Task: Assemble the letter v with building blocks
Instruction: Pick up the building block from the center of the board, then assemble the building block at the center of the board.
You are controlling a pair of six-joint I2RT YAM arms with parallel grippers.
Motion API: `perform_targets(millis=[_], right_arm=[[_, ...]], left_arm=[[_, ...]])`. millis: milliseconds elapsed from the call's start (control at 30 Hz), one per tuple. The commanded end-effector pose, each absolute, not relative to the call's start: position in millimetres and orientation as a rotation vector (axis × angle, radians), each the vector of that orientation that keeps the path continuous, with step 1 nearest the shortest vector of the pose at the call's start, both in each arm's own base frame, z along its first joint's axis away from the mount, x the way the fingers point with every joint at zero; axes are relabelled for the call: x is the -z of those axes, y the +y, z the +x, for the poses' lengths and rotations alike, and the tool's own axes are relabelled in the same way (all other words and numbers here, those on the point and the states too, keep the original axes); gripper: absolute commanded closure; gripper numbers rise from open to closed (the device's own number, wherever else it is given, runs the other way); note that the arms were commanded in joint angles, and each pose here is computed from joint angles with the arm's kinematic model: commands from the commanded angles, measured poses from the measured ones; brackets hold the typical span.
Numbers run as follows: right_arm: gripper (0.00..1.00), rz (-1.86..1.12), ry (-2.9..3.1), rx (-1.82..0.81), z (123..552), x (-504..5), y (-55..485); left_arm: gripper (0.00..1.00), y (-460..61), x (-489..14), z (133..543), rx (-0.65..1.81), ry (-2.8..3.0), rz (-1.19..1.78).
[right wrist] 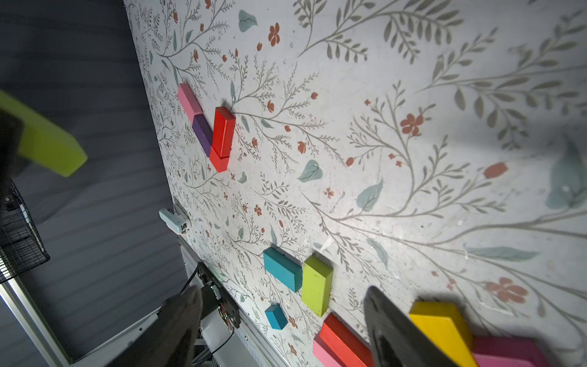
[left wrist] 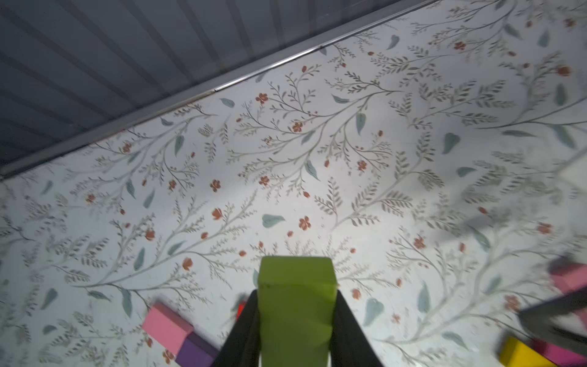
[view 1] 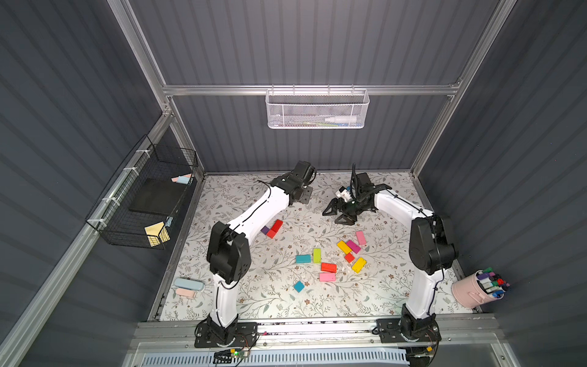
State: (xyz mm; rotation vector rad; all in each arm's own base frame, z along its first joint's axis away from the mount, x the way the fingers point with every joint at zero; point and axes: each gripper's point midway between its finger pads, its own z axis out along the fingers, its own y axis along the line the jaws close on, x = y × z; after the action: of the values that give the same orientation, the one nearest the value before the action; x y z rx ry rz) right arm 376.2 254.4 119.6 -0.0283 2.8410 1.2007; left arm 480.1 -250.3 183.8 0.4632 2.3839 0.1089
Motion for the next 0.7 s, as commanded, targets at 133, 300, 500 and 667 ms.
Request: perform_targets(millis=[133,300,500,667], right_arm=[[0.18,0.014,2.859,-1.206,384,-114,258],[0.09,0.015,2.870,-1.196,385,-110,260],[0.01,0.039,2.882,-1.164,390,-106,260],[0.01,0.055,2.882,-1.154,392,-108,259]], left_arm=[[1.00,-203,-106,524,-0.222,2.481,0.694],[1.00,-196,-110,540,-0.174,2.409,0.720],[1.00,-193,-72,542,-0.184,2.476,0.772],[1.00,-196,-60,539,-0.093,2.521,0.732]])
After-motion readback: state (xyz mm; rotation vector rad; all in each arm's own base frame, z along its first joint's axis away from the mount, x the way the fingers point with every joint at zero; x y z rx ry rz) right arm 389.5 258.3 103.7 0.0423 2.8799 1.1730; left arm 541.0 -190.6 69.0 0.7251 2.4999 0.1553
